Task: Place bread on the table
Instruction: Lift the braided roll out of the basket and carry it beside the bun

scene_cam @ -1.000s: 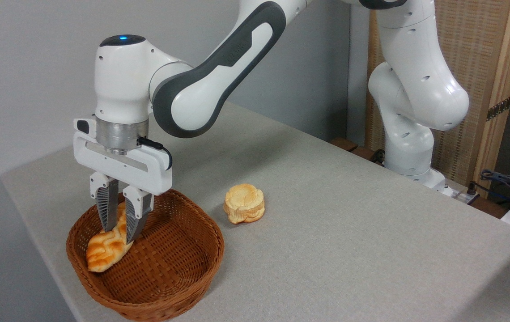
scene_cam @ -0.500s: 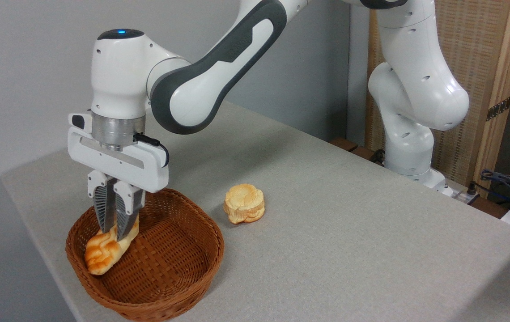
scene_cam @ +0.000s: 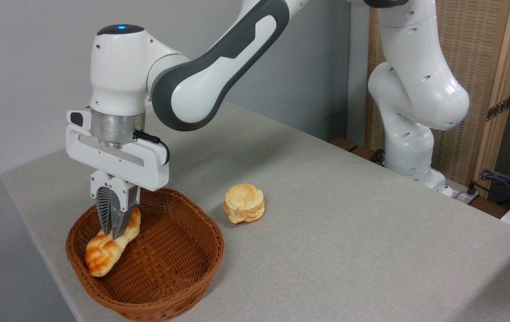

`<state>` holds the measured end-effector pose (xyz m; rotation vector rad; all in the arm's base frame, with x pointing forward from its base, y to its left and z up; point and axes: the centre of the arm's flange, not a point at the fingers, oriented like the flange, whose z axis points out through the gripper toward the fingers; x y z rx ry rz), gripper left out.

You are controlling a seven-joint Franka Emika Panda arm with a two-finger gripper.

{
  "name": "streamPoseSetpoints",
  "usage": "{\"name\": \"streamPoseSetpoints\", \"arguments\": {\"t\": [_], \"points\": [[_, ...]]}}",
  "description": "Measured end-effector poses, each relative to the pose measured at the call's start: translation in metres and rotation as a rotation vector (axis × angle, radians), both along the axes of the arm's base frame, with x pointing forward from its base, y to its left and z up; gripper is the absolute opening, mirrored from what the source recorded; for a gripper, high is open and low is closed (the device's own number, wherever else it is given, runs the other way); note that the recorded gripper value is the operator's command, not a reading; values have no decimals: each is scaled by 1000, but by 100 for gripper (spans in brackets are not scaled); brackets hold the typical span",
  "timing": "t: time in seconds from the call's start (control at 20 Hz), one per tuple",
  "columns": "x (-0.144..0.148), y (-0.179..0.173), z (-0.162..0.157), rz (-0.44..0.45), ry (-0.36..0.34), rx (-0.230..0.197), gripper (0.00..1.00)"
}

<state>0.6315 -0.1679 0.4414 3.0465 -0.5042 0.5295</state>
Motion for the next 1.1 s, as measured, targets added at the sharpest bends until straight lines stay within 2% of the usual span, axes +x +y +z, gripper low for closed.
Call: {"name": "streamPoseSetpoints", "arguments": {"t": [0.35,0.5,0.6,0.8,1.1], "points": [[-10,28,42,43,23,17,0],[-21,40,61,56,57,31,0],[-31,47,74,32,87,49,0],[-50,65,92,-89,165,90,0],[-75,101,97,-339,324,138,0]]}}
